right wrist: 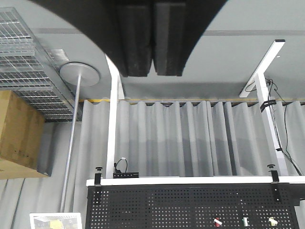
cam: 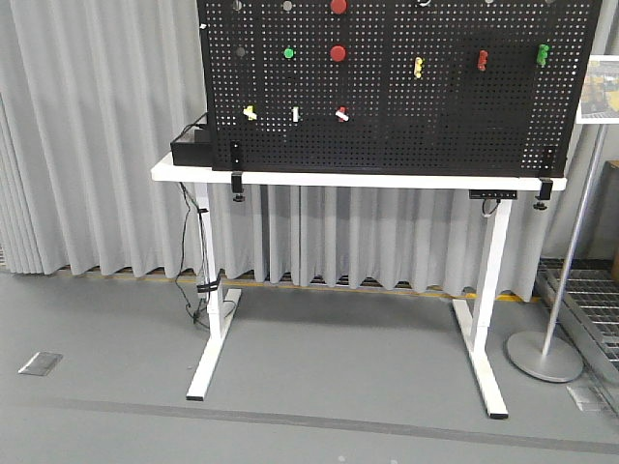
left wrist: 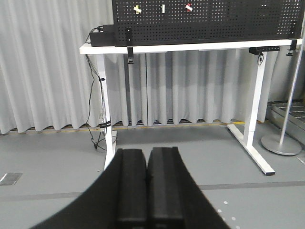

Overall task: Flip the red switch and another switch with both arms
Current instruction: 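Drive the base forward up to the black pegboard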

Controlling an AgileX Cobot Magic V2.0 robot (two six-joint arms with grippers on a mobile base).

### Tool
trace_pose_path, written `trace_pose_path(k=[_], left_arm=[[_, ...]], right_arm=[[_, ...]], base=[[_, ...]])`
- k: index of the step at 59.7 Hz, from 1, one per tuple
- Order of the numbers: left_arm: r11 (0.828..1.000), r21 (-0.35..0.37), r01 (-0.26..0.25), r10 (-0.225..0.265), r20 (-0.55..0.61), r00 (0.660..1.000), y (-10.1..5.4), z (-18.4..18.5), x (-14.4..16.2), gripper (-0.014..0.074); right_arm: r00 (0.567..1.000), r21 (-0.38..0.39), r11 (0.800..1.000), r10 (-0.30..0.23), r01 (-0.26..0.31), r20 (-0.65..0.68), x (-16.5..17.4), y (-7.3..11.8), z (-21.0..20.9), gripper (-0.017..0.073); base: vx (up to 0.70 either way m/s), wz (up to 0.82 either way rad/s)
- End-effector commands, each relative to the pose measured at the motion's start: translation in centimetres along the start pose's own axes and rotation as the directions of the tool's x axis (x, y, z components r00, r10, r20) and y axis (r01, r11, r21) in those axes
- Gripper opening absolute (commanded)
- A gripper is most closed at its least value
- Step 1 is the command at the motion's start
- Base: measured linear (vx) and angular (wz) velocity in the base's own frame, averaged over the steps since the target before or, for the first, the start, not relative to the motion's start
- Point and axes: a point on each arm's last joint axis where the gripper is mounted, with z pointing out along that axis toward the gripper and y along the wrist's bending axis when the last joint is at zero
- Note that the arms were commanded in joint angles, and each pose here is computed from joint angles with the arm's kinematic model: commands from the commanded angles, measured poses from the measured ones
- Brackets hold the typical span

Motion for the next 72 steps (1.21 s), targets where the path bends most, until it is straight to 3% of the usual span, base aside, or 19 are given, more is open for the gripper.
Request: trace_pose_path(k=[1, 27, 72], left_arm=[[1.0, -0.002, 0.014, -0.014, 0.079, 0.997, 0.02, -0.06, -0.16, 0.0003], [1.0, -0.002, 0.014, -0.014, 0.079, 0.997, 0.02, -0.06, -0.16, 0.0003], [1.0, -0.002, 0.014, -0.014, 0.079, 0.997, 0.02, -0.06, -0.16, 0.0003]], right_arm=[[0.996, 0.011, 1.0, -0.004, 0.003, 0.085, -0.6, -0.07, -0.07, -0.0006], [0.996, 0.011, 1.0, -0.004, 0.003, 0.085, -0.6, -0.07, -0.07, -0.0006], [0.996, 0.011, 1.0, -0.004, 0.003, 0.085, -0.6, -0.07, -0.07, -0.0006]], base=[[0.1, 0.01], [0.26, 0.02], [0.45, -0.01]])
